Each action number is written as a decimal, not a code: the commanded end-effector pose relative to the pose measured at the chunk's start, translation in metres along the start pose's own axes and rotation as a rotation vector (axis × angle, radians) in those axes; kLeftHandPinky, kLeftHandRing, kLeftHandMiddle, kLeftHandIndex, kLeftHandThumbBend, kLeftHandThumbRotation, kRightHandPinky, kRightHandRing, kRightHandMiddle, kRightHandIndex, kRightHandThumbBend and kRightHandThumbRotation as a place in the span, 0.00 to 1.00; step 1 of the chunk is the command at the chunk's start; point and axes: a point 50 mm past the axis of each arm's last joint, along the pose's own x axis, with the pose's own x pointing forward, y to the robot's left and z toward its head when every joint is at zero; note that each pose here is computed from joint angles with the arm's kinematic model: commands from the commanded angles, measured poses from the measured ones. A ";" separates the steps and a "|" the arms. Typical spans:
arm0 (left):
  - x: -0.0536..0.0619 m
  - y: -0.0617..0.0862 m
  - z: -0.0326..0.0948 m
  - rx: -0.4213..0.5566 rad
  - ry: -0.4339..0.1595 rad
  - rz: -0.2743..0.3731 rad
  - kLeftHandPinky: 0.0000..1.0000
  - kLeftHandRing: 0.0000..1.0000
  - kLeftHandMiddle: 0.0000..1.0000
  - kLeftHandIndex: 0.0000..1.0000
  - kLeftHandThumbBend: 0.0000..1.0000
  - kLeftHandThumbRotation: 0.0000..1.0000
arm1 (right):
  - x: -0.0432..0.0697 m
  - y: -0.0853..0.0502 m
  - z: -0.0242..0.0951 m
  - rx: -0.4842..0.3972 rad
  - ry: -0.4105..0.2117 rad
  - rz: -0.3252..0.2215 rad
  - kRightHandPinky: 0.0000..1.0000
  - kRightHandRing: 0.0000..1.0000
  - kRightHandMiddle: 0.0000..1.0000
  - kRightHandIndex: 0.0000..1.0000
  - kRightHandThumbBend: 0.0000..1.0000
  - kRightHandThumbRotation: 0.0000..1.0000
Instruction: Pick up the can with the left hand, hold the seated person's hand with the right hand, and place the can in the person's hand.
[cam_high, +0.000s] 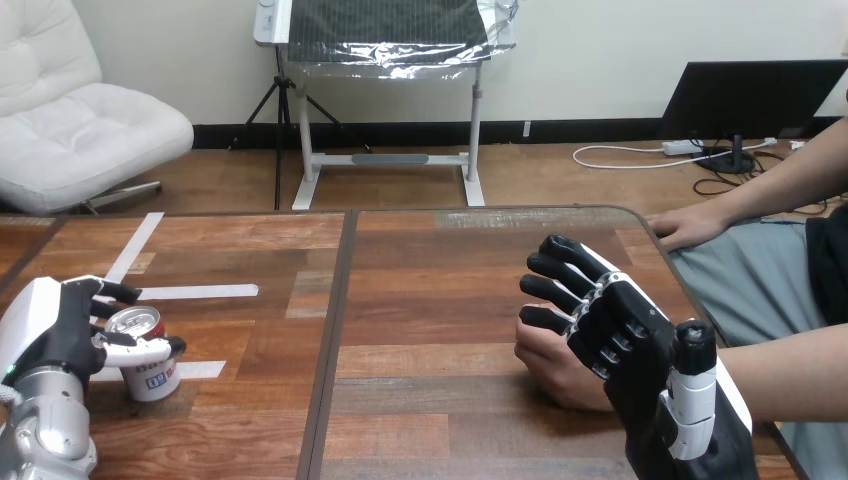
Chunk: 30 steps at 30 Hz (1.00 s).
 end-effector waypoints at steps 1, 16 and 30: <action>0.008 0.021 0.029 0.022 -0.080 0.060 0.47 0.57 0.63 0.67 0.85 0.00 | 0.014 0.001 0.016 -0.020 -0.092 0.027 0.80 0.86 0.87 0.87 0.94 1.00; 0.009 0.021 0.029 0.030 -0.062 0.043 0.50 0.59 0.64 0.67 0.86 0.00 | 0.014 0.001 0.017 -0.023 -0.095 0.025 0.79 0.85 0.87 0.87 0.94 1.00; 0.009 0.022 0.030 0.042 -0.050 0.027 0.50 0.59 0.64 0.68 0.87 0.00 | 0.014 0.001 0.017 -0.023 -0.094 0.024 0.80 0.86 0.87 0.87 0.94 1.00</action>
